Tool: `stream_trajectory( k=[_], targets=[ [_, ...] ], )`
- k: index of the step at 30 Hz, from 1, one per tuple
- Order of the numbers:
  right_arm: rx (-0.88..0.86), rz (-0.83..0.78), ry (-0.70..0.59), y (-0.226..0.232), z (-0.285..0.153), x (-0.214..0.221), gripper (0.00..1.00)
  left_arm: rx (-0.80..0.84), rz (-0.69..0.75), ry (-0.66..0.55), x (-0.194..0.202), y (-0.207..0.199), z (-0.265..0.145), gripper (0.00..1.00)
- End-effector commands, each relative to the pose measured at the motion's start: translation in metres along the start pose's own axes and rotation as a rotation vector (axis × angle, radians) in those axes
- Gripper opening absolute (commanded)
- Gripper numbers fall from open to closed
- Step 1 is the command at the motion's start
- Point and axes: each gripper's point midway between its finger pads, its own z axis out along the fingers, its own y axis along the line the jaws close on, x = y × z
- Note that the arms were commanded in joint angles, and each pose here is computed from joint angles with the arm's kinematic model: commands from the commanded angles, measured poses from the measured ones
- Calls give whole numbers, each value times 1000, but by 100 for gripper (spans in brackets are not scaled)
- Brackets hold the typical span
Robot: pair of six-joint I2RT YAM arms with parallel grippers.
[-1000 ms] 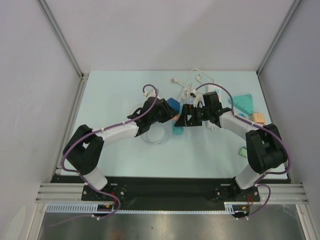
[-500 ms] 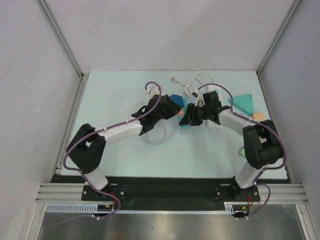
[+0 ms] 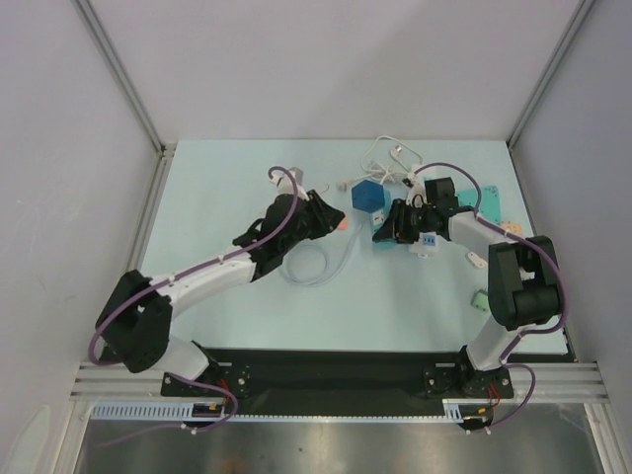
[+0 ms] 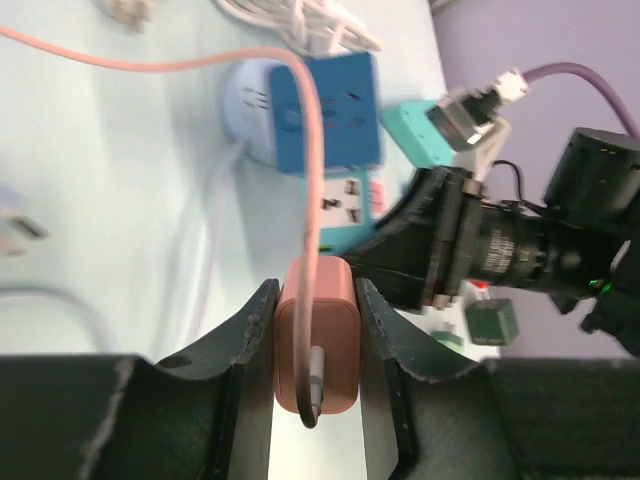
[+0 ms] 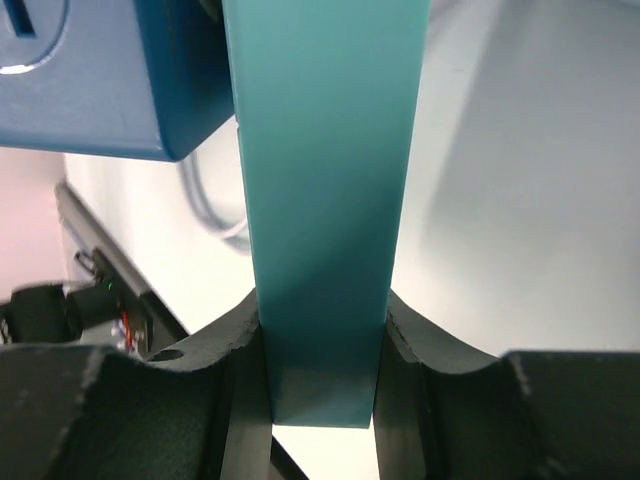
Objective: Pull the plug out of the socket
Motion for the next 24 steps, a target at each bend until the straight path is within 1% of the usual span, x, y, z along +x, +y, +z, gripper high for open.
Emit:
stream_trajectory(
  k=[1, 2, 3, 4, 5, 8, 9, 13, 17, 20, 22, 23, 24],
  targets=[
    [-223, -193, -30, 45, -18, -11, 0, 43, 89, -104, -41, 19, -23, 0],
    [-252, -199, -24, 48, -21, -9, 0, 17, 91, -87, -35, 41, -26, 0],
    [-297, -211, -20, 54, -27, -8, 0, -5, 70, -140, -57, 57, -36, 0],
    [-321, -232, -18, 56, -28, -7, 0, -13, 64, -161, -65, 68, -39, 0],
    [-343, -241, -14, 57, -31, -6, 0, -71, 61, -188, -77, 95, -45, 0],
    [-395, -258, -5, 64, -35, -4, 0, -154, 66, -228, -98, 127, -57, 0],
    [-409, -262, -1, 66, -36, -3, 0, -211, 56, -263, -113, 146, -63, 0],
    [-435, -279, 7, 69, -38, -1, 0, -363, 68, -332, -147, 191, -76, 0],
    [-442, -284, 8, 71, -40, -1, 0, -539, 41, -410, -175, 240, -94, 0],
    [-445, -286, 10, 71, -40, 0, 0, -631, 10, -455, -188, 266, -106, 0],
    [-445, -285, 11, 71, -40, -1, 0, -676, 3, -469, -192, 276, -110, 0],
    [-446, -284, 12, 71, -40, 0, 0, -727, -11, -491, -198, 291, -119, 0],
    [-446, -285, 12, 71, -40, -1, 0, -760, -14, -501, -201, 298, -124, 0]
  ],
)
